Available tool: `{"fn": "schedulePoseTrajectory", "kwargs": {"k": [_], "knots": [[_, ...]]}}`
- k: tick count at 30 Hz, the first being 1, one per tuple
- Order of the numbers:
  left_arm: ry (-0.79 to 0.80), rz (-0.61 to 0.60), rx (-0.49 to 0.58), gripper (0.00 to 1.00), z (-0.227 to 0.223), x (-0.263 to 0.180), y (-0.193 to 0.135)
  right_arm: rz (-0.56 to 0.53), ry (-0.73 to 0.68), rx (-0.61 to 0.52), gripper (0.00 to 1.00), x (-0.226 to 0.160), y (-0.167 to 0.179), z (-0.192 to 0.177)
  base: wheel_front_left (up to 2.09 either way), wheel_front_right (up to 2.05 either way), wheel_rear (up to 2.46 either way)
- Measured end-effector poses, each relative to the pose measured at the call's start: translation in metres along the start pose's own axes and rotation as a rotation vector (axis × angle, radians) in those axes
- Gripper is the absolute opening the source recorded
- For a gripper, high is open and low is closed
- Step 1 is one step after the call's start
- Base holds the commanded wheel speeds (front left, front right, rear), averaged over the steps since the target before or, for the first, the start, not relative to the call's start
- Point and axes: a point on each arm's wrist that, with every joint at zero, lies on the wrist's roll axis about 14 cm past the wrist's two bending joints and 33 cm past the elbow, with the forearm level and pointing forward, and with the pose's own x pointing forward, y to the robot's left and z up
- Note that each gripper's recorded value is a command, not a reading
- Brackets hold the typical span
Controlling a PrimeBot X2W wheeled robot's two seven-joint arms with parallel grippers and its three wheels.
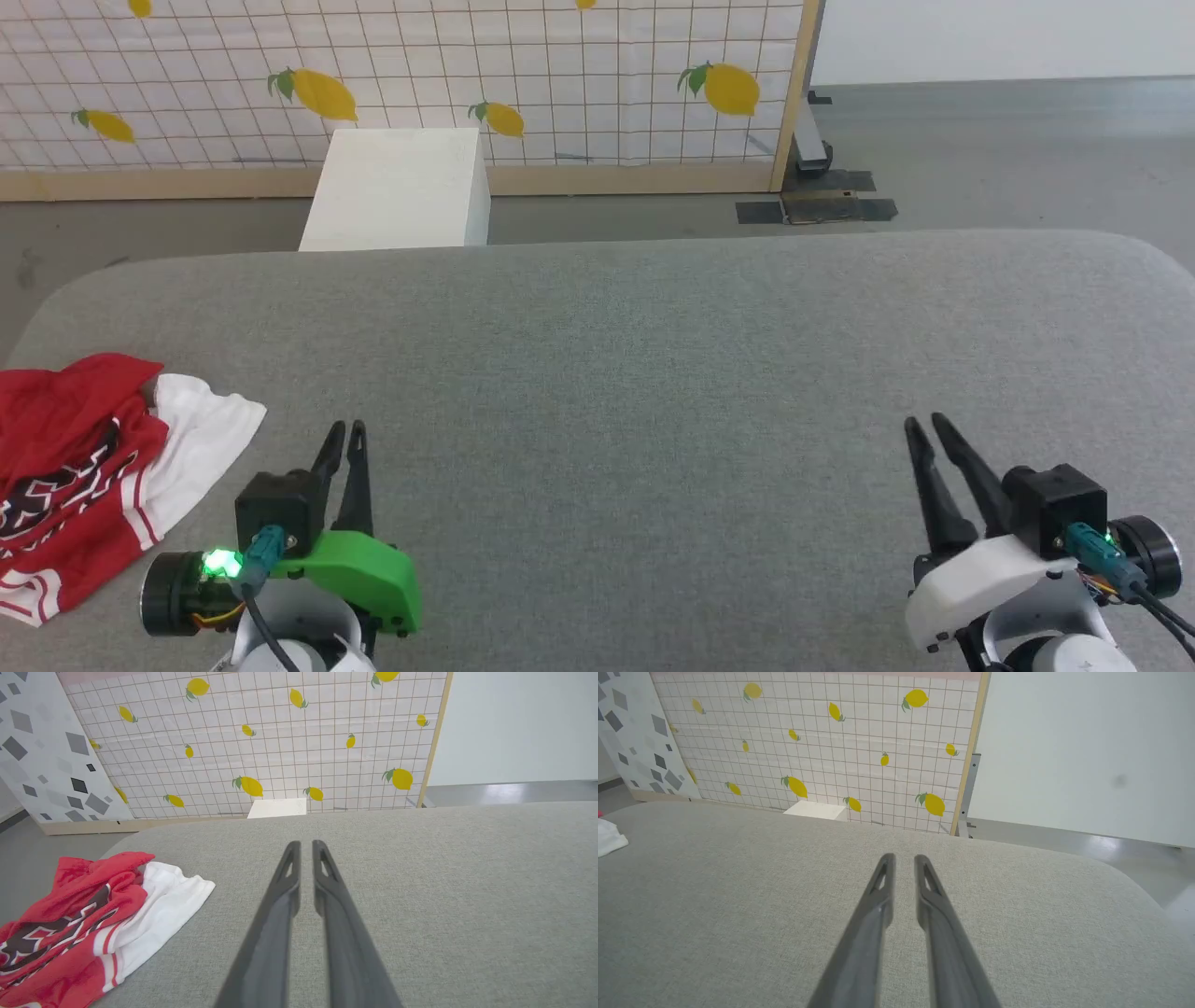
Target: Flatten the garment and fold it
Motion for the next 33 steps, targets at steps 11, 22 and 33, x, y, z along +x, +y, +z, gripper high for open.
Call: {"fn": "schedulePoseTrajectory", "kwargs": {"k": [11,22,33], "knots": [[0.003,-0.012,-0.010,1.00,-0.0027,-0.0003,-0.0044,0.003,0.000,0.006,1.00,-0.0001,0.0009,-0.0014,0.00,0.00,0.00],[-0.001,-0.016,-0.036,1.00,-0.0061,-0.0016,-0.0096,0.011,-0.001,0.033,1.00,-0.0001,0.0041,-0.0051,0.00,0.00,0.00],[-0.012,0.005,-0.057,1.00,-0.0062,-0.0042,-0.0064,0.024,-0.015,0.047,1.00,0.0025,0.0081,-0.0052,0.00,0.00,0.00]]}}
